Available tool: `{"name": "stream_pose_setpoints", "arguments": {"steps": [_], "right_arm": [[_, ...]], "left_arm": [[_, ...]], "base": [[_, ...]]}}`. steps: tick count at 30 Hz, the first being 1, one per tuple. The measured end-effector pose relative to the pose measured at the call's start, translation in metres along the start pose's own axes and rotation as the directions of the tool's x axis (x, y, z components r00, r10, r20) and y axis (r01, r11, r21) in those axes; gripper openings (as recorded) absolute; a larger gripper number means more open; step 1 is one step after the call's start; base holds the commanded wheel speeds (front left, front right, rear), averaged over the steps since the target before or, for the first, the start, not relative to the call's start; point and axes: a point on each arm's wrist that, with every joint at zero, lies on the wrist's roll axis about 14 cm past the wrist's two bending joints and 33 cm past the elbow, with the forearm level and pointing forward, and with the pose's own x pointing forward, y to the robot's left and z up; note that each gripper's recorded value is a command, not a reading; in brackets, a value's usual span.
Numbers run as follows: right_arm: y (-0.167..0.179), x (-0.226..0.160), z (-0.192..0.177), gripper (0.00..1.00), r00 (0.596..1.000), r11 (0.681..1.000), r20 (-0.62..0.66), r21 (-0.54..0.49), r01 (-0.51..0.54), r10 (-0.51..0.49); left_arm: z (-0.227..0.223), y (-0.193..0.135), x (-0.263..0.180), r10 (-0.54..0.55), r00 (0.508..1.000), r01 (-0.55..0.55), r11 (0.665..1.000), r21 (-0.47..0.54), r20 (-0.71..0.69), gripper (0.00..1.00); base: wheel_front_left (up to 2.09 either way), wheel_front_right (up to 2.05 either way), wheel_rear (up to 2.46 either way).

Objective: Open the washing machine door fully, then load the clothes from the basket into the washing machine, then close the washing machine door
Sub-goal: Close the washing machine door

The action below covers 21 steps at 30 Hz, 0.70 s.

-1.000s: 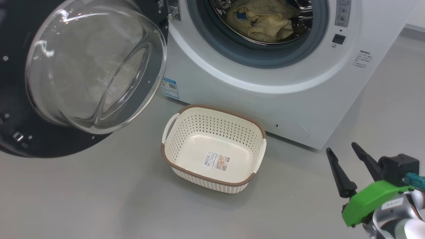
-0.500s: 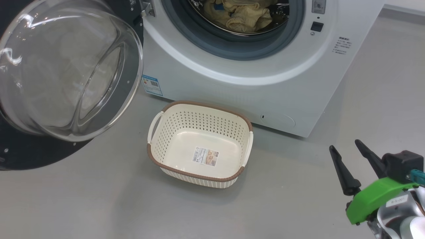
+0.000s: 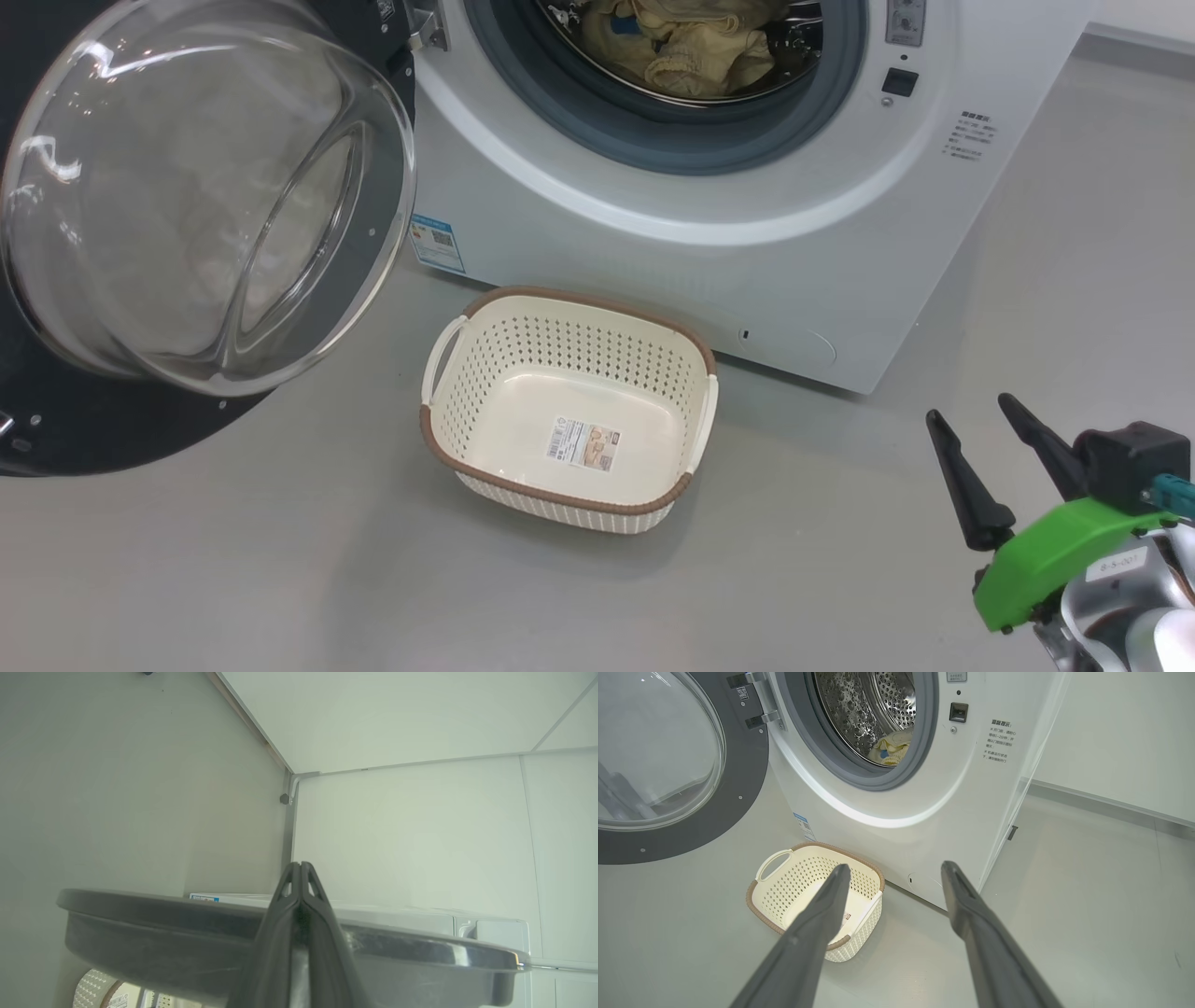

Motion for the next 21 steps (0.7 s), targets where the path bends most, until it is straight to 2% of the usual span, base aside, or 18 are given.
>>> {"name": "stream_pose_setpoints", "arguments": {"steps": [2,11,21], "right_arm": [[0.001,0.000,0.000,1.00,1.000,1.000,-0.005,-0.001,-0.002,0.002],[0.004,0.001,0.002,1.00,1.000,1.000,0.001,-0.004,-0.012,0.012],[0.009,0.000,0.007,1.00,1.000,1.000,0.013,-0.009,-0.024,0.024]], "left_arm": [[-0.003,0.000,-0.001,-0.001,1.000,0.002,0.998,0.055,-0.030,0.00],[-0.020,0.003,-0.010,-0.021,0.985,0.042,0.992,0.118,-0.170,0.00],[-0.080,0.018,-0.031,-0.041,0.897,0.095,0.990,0.100,-0.440,0.00]], "base": [[0.00,0.00,0.00],[0.00,0.00,0.00],[0.00,0.00,0.00]]}}
